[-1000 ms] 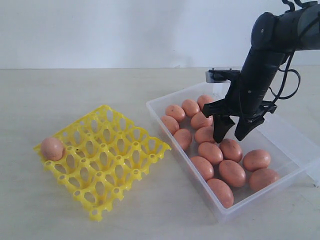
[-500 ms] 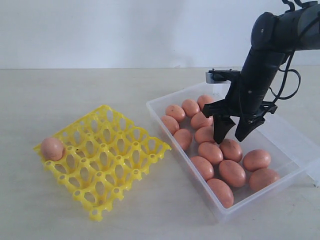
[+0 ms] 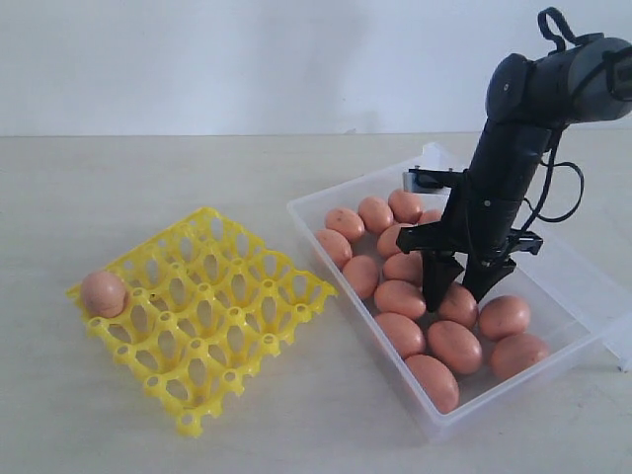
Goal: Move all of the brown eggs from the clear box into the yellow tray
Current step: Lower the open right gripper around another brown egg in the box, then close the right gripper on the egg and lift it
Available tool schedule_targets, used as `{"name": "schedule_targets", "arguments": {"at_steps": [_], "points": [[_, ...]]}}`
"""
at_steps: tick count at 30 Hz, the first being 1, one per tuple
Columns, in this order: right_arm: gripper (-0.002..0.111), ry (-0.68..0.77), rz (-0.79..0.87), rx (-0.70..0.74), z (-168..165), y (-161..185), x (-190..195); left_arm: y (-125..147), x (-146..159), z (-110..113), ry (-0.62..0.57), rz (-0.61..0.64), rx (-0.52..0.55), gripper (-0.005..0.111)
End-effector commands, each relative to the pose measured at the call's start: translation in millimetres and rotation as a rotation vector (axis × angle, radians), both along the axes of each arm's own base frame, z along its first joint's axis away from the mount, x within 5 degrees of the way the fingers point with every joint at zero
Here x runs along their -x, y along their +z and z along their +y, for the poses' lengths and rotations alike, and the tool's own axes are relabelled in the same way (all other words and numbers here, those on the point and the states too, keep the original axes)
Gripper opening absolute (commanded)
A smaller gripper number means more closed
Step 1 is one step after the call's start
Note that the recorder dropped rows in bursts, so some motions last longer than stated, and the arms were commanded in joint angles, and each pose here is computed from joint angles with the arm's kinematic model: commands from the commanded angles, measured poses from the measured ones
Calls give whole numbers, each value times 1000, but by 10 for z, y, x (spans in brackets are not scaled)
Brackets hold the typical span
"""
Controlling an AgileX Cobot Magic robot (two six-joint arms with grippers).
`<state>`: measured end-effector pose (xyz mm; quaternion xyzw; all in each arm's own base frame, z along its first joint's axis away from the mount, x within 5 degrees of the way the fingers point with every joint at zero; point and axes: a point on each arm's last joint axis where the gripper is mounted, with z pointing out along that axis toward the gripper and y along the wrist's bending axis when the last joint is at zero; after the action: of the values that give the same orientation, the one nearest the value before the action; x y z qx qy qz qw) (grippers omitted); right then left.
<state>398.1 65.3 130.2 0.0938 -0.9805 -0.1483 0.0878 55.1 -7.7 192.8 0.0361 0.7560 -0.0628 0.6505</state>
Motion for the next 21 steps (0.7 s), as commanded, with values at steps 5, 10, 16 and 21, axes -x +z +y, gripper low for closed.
{"name": "schedule_targets", "arguments": {"at_steps": [5,10,16,21], "points": [[0,44,-15,0,-31,-42,-13,0,1,1,2,-7,4,4],[0,48,-84,-3,-32,144,-25,0,1,1,2,-7,4,4],[0,30,-286,-2,-44,677,-27,0,1,1,2,-7,4,4],[0,-1,-469,-46,-30,1282,91,0,1,1,2,-7,4,4]]}}
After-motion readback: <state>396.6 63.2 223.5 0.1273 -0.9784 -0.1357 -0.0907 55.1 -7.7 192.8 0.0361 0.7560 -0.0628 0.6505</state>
